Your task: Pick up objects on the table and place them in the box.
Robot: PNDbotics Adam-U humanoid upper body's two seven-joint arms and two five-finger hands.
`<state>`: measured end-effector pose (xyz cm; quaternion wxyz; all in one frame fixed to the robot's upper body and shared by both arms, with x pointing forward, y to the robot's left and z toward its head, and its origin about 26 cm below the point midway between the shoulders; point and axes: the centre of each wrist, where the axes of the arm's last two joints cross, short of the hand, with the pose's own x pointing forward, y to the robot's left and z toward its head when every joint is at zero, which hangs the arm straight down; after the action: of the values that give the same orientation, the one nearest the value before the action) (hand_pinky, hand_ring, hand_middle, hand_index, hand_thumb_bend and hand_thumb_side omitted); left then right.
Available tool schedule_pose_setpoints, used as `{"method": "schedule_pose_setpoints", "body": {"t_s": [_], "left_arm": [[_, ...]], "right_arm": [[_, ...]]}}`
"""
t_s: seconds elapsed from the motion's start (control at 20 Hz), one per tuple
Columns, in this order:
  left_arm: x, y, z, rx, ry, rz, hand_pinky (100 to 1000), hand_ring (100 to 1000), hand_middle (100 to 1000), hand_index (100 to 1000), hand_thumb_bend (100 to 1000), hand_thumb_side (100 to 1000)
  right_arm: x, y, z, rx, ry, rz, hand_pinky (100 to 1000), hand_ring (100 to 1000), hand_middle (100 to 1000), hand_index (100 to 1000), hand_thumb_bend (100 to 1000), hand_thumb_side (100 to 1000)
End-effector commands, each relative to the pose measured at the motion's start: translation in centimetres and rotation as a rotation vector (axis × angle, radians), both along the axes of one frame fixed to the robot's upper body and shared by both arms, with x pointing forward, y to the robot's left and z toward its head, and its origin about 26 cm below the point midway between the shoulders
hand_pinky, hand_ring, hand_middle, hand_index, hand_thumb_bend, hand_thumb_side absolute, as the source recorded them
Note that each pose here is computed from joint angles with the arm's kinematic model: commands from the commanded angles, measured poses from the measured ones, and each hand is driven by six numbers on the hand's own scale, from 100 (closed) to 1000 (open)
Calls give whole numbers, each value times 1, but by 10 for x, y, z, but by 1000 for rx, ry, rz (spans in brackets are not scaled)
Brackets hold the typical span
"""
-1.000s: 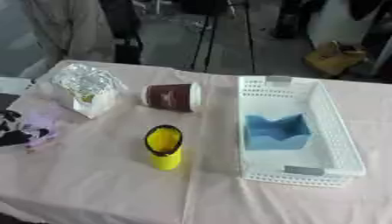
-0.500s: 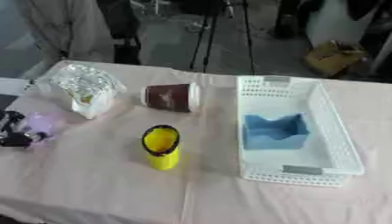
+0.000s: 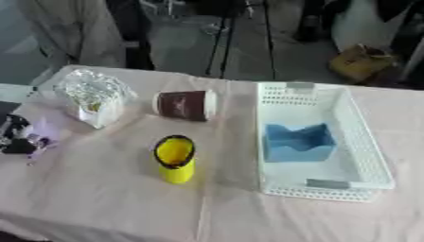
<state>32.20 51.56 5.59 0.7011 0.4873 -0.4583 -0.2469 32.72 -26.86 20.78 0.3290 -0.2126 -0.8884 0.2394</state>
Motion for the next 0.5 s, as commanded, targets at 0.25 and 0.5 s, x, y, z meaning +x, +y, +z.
{"method": "schedule_pose_setpoints", "body": {"t_s": [0.25, 0.5], "left_arm": [[26, -19, 75, -20, -238, -219, 100, 311, 363, 446, 168, 274], [50, -66, 115, -42, -365, -466, 100, 313, 366, 449, 167, 286]], "right_arm": [[0, -2, 8, -8, -22, 3, 589, 647, 799, 883, 100, 477], [1, 2, 7, -11, -18, 24, 590, 648, 800, 883, 100, 473]]}}
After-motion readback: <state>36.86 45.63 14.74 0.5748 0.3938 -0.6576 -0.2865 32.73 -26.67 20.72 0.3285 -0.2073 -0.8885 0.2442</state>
